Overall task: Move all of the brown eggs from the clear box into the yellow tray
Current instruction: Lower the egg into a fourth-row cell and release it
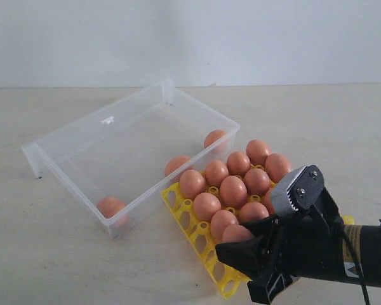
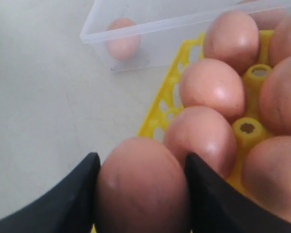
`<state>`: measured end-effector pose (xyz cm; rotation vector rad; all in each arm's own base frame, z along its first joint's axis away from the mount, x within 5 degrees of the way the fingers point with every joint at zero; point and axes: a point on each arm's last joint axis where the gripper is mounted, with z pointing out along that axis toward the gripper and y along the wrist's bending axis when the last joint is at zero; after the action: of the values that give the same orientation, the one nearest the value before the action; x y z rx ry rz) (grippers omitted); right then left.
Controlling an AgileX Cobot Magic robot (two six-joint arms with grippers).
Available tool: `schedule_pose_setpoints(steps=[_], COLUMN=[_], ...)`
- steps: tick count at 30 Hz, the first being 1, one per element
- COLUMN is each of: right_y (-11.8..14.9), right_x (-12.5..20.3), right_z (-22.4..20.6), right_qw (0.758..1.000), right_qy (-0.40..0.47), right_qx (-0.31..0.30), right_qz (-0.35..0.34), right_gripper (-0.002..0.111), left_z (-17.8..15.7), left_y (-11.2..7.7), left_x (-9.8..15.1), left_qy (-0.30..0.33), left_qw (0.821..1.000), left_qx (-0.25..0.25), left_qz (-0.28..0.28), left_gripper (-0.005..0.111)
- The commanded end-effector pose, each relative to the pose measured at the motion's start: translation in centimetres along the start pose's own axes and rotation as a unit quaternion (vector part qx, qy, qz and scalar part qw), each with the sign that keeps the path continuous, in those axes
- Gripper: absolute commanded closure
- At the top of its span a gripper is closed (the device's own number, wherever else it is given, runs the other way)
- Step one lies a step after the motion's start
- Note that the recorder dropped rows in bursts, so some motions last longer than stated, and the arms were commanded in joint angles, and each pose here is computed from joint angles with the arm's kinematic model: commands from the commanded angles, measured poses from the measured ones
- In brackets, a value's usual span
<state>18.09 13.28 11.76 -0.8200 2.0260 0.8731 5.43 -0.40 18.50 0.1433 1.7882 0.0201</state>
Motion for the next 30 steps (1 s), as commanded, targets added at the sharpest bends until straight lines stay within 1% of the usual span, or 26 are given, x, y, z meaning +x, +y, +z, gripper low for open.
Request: schedule_pose_setpoints(steps=[1,4,5,6,7,9,12,13,15,22,25,28,29,30], right_y=[-0.7,-0.7,-0.7,-0.7,-0.7,-0.8,-0.8,-0.8,-0.8,-0.7,-0.3,0.2,0.3,0.1], right_x=[0.5,0.5,0.5,0.5,0.4,0.2,-0.1,-0.2,-0.2,-0.6,-1.3,-2.7,-3.1,-3.2], right_z=[-0.1,-0.1,-0.1,-0.1,-0.1,-0.1,-0.1,-0.1,-0.1,-0.1,-0.1,-0.4,-0.6,-0.6], right_qw=[0.999,0.999,0.999,0.999,0.999,0.999,0.999,0.999,0.999,0.999,0.997,0.988,0.984,0.982], right_qy=[0.031,0.03,0.029,0.028,0.022,0.012,-0.004,-0.007,-0.01,-0.029,-0.07,-0.144,-0.169,-0.176], right_qx=[0.031,0.03,0.031,0.031,0.034,0.038,0.038,0.038,0.039,0.03,0.006,-0.026,-0.031,-0.021], right_qz=[0.0,0.0,0.001,0.002,0.007,0.013,0.02,0.021,0.023,0.024,0.038,0.046,0.054,0.065], right_gripper=[0.109,0.107,0.102,0.096,0.084,0.068,0.049,0.046,0.043,0.043,0.043,0.043,0.043,0.043], left_z=[0.0,0.0,0.0,0.0,0.0,0.0,0.0,0.0,0.0,0.0,0.0,0.0,0.0,0.0], left_y=[0.0,0.0,0.0,0.0,0.0,0.0,0.0,0.0,0.0,0.0,0.0,0.0,0.0,0.0], left_x=[-0.1,-0.1,-0.1,-0.1,-0.1,-0.1,-0.1,-0.1,-0.1,-0.1,-0.1,-0.1,-0.1,-0.1], left_qy=[-0.006,-0.006,-0.006,-0.006,-0.006,-0.006,-0.006,-0.006,-0.006,-0.005,-0.005,-0.005,-0.005,-0.005], left_qw=[1.0,1.0,1.0,1.0,1.0,1.0,1.0,1.0,1.0,1.0,1.0,1.0,1.0,1.0], left_qx=[-0.003,-0.003,-0.003,-0.003,-0.003,-0.003,-0.003,-0.003,-0.003,-0.002,-0.002,-0.002,-0.002,-0.002], left_qz=[0.001,0.001,0.001,0.001,0.001,0.001,0.001,0.001,0.001,0.001,0.001,0.001,0.001,0.001], left_gripper=[0.111,0.111,0.111,0.111,0.111,0.111,0.111,0.111,0.111,0.111,0.111,0.111,0.111,0.111])
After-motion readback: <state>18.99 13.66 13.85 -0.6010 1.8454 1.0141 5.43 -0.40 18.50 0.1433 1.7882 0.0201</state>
